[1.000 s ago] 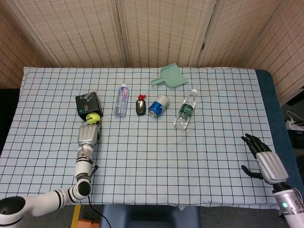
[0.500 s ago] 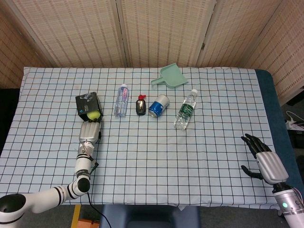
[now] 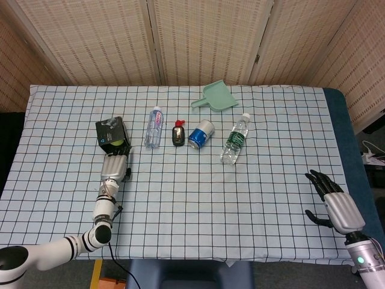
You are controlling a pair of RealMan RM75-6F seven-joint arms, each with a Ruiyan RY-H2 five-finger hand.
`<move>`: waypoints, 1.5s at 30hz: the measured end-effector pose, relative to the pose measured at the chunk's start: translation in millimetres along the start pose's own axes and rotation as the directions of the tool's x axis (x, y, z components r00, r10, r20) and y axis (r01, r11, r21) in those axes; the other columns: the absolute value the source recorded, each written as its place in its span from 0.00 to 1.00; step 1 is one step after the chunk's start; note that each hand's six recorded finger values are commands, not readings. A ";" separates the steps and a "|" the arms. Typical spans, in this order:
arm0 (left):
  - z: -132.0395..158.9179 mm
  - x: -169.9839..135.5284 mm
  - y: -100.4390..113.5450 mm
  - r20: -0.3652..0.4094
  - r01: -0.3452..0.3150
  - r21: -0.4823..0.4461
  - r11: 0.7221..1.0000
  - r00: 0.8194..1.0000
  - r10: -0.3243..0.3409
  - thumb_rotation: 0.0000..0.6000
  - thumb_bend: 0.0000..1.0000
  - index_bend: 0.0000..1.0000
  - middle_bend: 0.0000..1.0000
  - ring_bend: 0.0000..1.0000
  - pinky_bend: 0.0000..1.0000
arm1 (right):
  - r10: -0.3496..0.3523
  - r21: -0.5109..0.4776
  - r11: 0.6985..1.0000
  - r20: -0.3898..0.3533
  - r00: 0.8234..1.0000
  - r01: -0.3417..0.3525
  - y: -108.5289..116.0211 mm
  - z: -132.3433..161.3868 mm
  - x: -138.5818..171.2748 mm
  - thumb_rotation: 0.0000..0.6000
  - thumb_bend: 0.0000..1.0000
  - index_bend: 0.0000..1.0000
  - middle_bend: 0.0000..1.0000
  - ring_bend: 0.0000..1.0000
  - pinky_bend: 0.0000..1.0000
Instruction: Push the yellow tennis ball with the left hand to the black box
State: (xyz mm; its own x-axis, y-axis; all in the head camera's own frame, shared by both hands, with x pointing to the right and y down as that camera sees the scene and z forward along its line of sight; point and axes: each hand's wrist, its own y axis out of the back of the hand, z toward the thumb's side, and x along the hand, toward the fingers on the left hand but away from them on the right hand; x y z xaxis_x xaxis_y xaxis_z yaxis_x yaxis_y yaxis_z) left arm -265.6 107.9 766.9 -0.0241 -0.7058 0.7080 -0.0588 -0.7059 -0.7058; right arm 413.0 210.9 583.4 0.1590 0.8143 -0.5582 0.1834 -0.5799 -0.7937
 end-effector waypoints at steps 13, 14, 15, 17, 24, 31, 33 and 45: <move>-1.2 -5.7 5.2 0.082 -0.013 0.031 0.999 0.997 0.010 1.00 0.47 0.00 0.00 0.00 0.07 | 0.001 0.000 1.000 -0.002 1.000 -0.001 -0.4 0.4 0.4 1.00 0.21 0.04 0.00 0.00 0.17; -1.8 -6.0 5.2 0.085 -0.009 0.031 0.999 0.996 0.007 1.00 0.47 0.00 0.00 0.00 0.06 | 0.001 0.000 1.000 -0.002 1.000 -0.001 -0.3 0.5 0.5 1.00 0.21 0.04 0.00 0.00 0.17; -2.8 -6.5 4.9 0.088 -0.005 0.032 0.999 0.996 0.002 1.00 0.47 0.00 0.00 0.00 0.06 | 0.000 -0.001 1.000 -0.002 1.000 0.000 -0.1 0.6 0.6 1.00 0.21 0.04 0.00 0.00 0.17; -4.0 -7.2 4.6 0.092 0.000 0.033 0.999 0.996 -0.003 1.00 0.47 0.00 0.00 0.00 0.06 | -0.001 -0.002 1.000 -0.004 1.000 0.001 0.2 0.8 0.7 1.00 0.21 0.04 0.00 0.00 0.17; -7.5 -16.5 7.5 0.123 -0.011 0.053 0.999 0.992 0.004 1.00 0.47 0.00 0.00 0.00 0.06 | -0.002 -0.003 1.000 -0.006 1.000 0.002 0.8 1.2 1.2 1.00 0.21 0.04 0.00 0.00 0.17; -17.7 -39.0 13.1 0.168 -0.031 0.086 0.996 0.986 0.016 1.00 0.47 0.00 0.00 0.00 0.08 | -0.004 -0.004 1.000 -0.010 1.000 0.004 1.6 2.3 1.9 1.00 0.21 0.04 0.00 0.00 0.17; -22.2 -46.0 13.1 0.175 -0.033 0.093 0.995 0.984 0.016 1.00 0.47 0.00 0.00 0.00 0.09 | -0.008 -0.006 1.000 -0.011 1.000 0.008 2.7 2.7 2.2 1.00 0.21 0.04 0.00 0.00 0.17; -126.8 -152.7 44.8 0.194 -0.238 0.165 0.957 0.959 0.205 1.00 0.46 0.11 0.09 0.01 0.13 | -0.032 -0.002 0.999 -0.016 0.999 0.032 6.7 5.2 1.9 1.00 0.21 0.04 0.00 0.00 0.17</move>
State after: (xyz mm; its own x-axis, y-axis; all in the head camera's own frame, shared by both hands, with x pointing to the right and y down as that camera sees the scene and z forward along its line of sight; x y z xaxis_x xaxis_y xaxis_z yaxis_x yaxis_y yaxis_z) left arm -391.1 191.4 630.3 0.1581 -0.8335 0.5294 0.1145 -0.5170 -0.8483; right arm 409.5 208.7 575.8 0.1688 0.8320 -0.5285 0.1899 -0.5536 -0.8109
